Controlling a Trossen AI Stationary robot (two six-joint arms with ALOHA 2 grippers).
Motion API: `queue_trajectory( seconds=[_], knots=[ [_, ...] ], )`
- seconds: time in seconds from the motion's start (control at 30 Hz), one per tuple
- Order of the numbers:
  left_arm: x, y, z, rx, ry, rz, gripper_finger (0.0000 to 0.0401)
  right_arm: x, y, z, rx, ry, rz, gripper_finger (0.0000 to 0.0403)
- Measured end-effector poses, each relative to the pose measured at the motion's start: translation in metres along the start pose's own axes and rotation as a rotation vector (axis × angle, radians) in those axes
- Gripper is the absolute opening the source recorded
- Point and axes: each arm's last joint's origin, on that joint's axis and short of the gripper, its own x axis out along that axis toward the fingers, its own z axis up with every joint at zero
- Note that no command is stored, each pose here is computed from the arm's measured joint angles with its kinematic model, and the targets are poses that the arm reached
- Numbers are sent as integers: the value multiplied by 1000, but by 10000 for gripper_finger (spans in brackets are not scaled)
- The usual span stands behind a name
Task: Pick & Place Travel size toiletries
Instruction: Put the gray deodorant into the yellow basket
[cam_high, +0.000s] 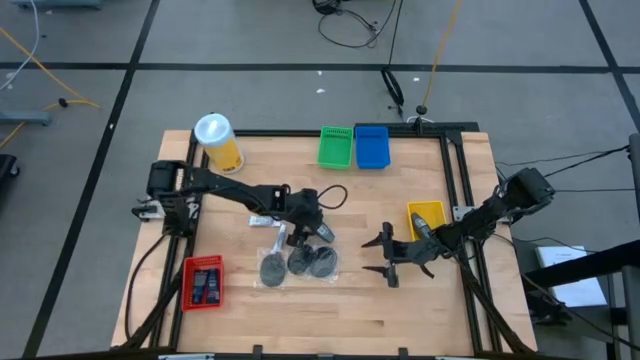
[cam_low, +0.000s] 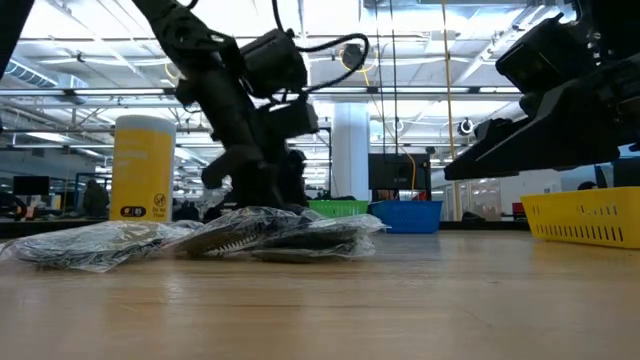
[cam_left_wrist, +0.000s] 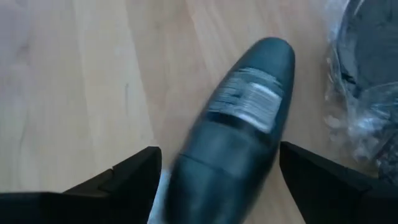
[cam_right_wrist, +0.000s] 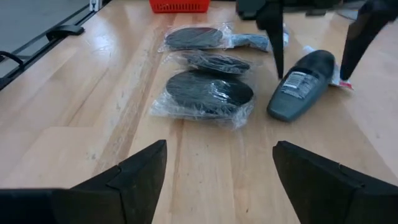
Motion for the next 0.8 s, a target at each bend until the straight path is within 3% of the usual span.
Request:
queue_trajectory(
  seconds=[0.13,0.33,0.63,0.8],
  knots=[
    [11,-3,-2,9,1,-10,278,0,0,-1,-14,5,-1,282],
    [15,-7,3,-51,-56,-25,196,0,-1,0,-32,-1,-34,282],
    [12,-23,33,-111,-291,-14,194,5,-7,13,-65,-67,-226,284],
    [9,-33,43,-92,-371,5,224,19,-21,29,-74,-47,-273,311]
  ],
)
